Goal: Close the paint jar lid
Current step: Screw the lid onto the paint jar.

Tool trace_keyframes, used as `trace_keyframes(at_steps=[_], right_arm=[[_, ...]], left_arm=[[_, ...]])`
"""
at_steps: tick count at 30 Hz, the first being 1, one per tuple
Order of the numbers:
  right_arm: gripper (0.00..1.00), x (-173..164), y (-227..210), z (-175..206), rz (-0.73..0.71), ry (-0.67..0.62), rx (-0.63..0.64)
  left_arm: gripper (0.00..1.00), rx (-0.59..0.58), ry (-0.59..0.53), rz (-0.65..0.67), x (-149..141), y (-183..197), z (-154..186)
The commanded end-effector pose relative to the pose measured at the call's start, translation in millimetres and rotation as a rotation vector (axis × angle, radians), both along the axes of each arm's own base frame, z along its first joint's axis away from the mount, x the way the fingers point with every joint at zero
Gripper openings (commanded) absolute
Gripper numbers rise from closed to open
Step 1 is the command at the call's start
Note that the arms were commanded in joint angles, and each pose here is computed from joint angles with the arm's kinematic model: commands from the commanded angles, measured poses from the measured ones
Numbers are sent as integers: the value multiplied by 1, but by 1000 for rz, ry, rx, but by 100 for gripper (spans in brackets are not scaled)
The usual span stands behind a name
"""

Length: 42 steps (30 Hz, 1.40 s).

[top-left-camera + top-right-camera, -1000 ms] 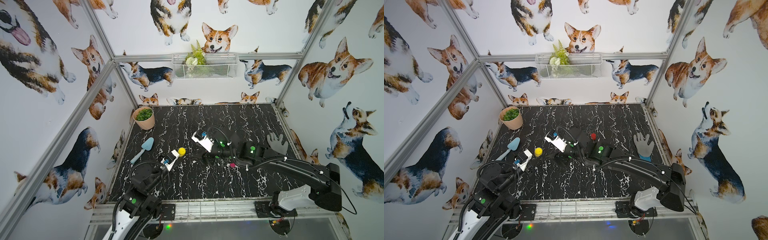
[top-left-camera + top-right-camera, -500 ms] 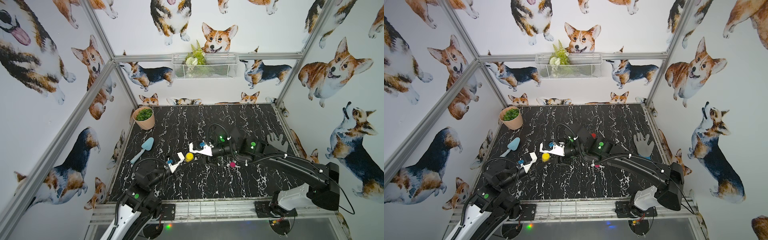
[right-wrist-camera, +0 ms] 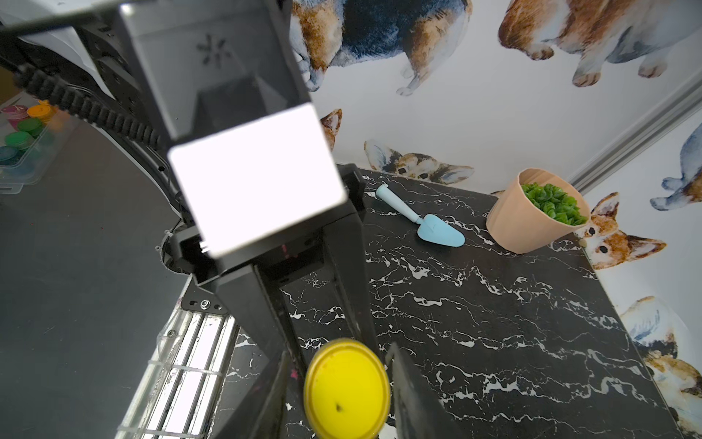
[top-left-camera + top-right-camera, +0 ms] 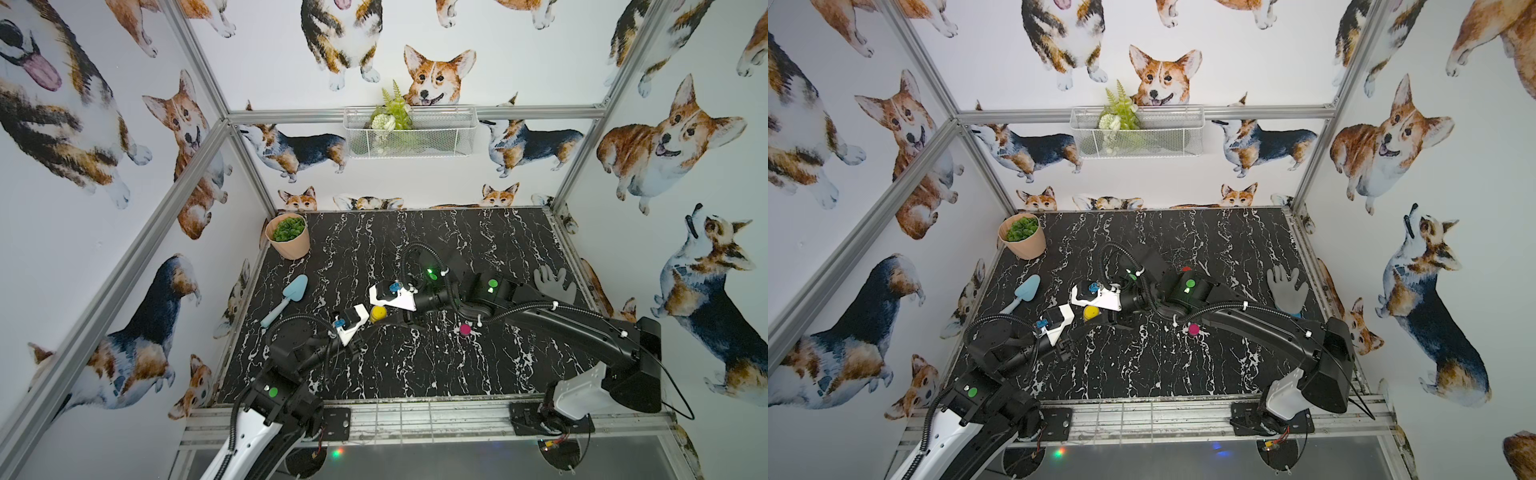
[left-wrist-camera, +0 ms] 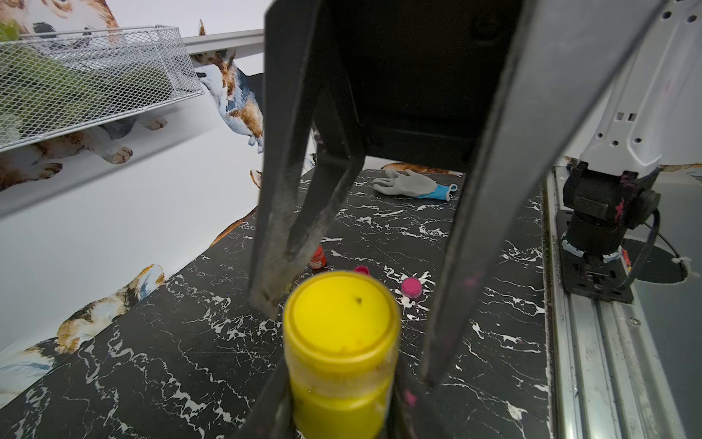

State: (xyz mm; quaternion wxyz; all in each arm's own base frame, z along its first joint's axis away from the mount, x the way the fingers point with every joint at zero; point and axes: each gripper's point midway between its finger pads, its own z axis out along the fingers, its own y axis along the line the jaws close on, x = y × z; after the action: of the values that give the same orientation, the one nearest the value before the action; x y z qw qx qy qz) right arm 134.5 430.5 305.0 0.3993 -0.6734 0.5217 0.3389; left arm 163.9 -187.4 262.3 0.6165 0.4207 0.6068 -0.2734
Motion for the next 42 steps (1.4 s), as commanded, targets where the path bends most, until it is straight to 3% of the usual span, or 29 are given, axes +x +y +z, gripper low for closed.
trace_keyframes(at_steps=[1, 16, 32, 42], right_arm=[[44, -2, 2, 4, 9, 10, 10], [34, 1, 1, -4, -24, 26, 1], [33, 23, 11, -16, -218, 101, -5], [33, 27, 39, -29, -368, 150, -2]], left_arm=[[33, -6, -36, 7, 1, 1, 8], [32, -4, -40, 33, 4, 4, 9], [32, 8, -88, 137, 14, 17, 12], [31, 24, -112, 225, 23, 29, 14]])
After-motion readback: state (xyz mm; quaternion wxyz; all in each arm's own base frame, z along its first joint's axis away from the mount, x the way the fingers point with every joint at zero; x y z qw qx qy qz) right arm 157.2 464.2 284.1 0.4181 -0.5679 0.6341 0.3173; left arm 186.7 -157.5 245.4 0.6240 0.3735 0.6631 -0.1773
